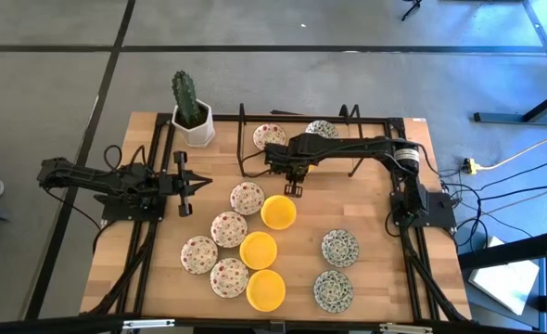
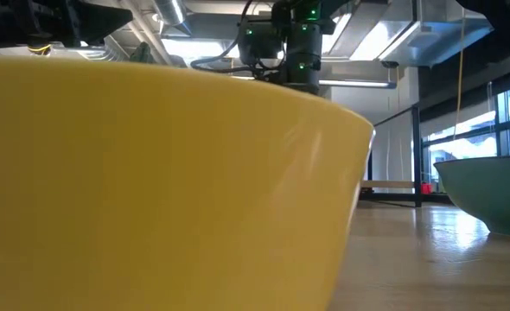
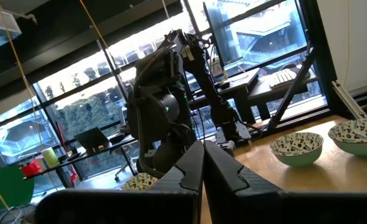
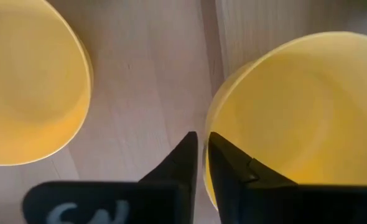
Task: Pick & Place Mini bowls
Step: Put the yellow bowl on the shelf, then stack the green patterned bowl on the green patterned bowl on the shelf
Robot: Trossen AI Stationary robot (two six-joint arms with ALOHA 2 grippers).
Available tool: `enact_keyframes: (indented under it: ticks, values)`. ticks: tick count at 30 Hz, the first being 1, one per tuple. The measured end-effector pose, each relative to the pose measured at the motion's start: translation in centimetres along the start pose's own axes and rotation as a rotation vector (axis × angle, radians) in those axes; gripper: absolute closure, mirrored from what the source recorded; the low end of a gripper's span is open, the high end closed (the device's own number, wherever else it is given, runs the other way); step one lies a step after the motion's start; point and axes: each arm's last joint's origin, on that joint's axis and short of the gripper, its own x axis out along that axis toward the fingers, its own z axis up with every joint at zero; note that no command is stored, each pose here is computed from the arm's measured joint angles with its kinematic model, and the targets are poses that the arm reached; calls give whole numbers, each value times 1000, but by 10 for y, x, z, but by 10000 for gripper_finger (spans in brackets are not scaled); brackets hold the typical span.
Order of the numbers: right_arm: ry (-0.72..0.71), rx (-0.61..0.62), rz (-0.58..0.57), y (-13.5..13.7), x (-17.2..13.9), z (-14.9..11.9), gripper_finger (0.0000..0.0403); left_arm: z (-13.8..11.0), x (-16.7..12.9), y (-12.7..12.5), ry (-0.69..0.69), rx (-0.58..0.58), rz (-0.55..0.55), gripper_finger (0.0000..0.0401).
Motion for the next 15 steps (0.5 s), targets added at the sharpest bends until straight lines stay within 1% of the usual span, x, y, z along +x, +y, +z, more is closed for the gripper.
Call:
enact_keyframes:
  ticks: [9,15]
  values:
    - [6,-6,-1,0,0,-1,313,0,0,0,0,0,0,394]
    - [44,-20,-19,-1,-6,-3,303,0,0,0,0,0,0,397]
